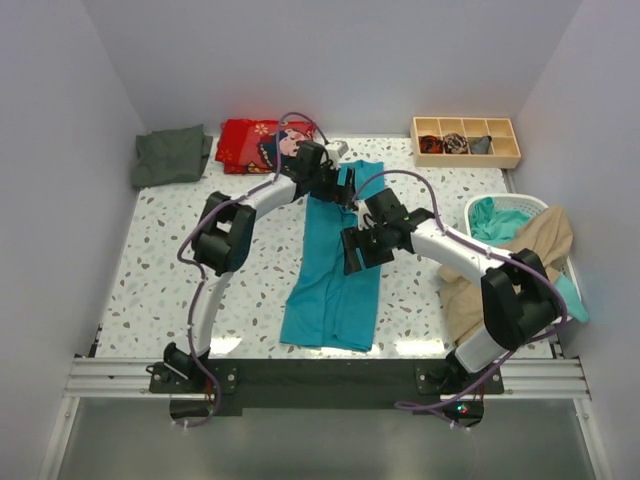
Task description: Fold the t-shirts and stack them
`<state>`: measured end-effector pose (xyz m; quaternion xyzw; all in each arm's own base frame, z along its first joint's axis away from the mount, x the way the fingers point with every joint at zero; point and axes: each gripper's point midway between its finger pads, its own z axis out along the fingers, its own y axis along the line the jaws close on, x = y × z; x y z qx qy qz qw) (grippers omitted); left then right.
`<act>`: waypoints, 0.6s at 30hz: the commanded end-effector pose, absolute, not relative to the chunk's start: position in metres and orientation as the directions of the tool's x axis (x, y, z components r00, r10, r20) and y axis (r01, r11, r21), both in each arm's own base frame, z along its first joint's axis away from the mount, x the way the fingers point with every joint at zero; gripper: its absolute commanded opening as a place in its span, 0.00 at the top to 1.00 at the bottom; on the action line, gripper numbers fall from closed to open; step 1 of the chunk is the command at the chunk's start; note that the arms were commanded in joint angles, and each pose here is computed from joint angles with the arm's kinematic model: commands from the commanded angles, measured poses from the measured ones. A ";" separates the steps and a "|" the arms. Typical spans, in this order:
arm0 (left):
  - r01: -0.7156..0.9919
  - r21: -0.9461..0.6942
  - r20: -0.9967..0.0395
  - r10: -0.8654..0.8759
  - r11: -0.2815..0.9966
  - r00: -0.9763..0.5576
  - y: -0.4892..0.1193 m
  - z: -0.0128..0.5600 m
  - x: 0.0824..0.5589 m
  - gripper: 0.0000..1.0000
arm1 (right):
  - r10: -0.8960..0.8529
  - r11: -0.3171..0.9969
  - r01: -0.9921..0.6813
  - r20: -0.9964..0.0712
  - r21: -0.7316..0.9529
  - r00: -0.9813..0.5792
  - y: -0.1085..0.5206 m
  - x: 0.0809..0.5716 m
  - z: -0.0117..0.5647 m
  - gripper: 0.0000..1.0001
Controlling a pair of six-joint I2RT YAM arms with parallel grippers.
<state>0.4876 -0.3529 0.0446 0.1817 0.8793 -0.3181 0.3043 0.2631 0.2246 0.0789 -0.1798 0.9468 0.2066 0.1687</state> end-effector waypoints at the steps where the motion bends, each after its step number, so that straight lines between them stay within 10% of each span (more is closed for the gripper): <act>1: 0.564 -0.408 -0.708 0.141 0.718 -0.692 -0.348 0.053 0.514 0.00 | -0.271 0.783 -0.430 -0.376 0.449 -0.886 0.249 0.235 0.079 0.30; 18: 0.612 -0.438 -0.725 0.144 0.659 -0.674 -0.356 0.042 0.536 0.00 | -0.304 0.873 -0.355 -0.195 0.335 -0.932 0.202 0.169 0.032 0.30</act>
